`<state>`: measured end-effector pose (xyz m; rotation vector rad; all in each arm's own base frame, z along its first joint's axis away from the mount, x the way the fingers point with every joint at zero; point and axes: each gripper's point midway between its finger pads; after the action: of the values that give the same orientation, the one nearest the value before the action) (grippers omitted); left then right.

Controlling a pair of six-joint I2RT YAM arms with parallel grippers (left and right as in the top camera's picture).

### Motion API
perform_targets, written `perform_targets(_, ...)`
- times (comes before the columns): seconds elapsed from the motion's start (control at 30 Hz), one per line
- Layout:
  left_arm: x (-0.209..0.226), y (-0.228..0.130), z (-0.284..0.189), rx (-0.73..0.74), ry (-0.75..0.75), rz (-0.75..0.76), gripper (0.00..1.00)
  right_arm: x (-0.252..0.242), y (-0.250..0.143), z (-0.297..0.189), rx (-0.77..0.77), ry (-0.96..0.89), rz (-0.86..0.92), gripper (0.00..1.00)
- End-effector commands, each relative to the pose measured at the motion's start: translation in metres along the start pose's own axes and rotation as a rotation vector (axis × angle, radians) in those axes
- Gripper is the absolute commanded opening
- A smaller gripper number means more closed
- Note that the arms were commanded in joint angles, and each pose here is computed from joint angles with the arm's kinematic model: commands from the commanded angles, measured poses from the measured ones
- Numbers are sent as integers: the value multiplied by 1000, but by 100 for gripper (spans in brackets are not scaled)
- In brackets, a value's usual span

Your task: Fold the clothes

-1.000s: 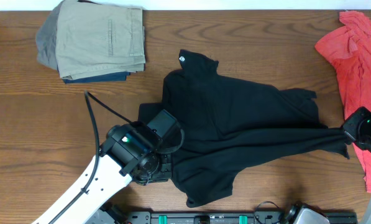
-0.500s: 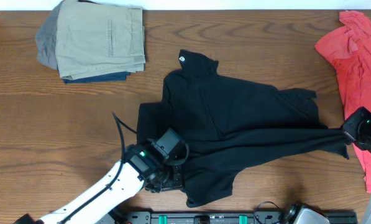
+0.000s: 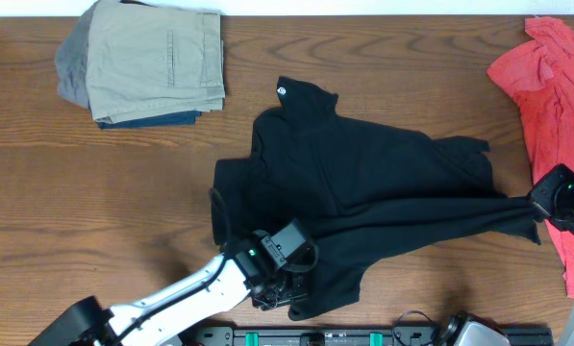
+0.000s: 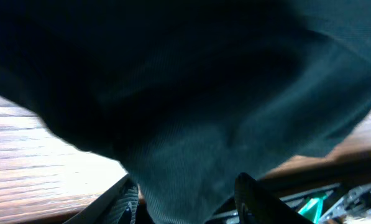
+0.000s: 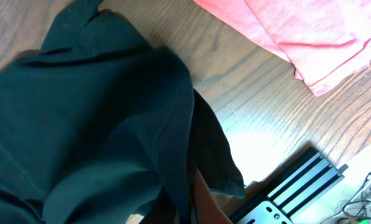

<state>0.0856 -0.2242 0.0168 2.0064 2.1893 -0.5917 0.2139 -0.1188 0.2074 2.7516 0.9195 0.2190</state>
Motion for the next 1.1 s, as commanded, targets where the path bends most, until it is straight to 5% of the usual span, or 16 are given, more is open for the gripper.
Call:
perform_targets(0.0, 10, -2, 9, 21, 46, -79, 51, -2, 2, -3, -17, -2, 9, 1)
perform_targets(0.17, 15, -3, 14, 36, 73, -83, 35, -3, 1, -3, -14, -3, 8, 1)
perform_targets(0.3, 18, -5, 13, 44, 86, -88, 6, -3, 1, -3, -14, -3, 9, 1)
perform_targets(1.07, 33, -40, -58, 1, 35, -19, 6, -21, -36, -9, 104, -65, 70, 1)
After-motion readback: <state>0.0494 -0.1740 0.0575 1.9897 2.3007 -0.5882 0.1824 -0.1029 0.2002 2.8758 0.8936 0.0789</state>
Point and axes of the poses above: each gripper's point midway between its finger pads, its own z axis out along the fingers, its own x axis along the line the jaws close on, y = z × x, and after that the axes turned 5 degrees about z, right-handed
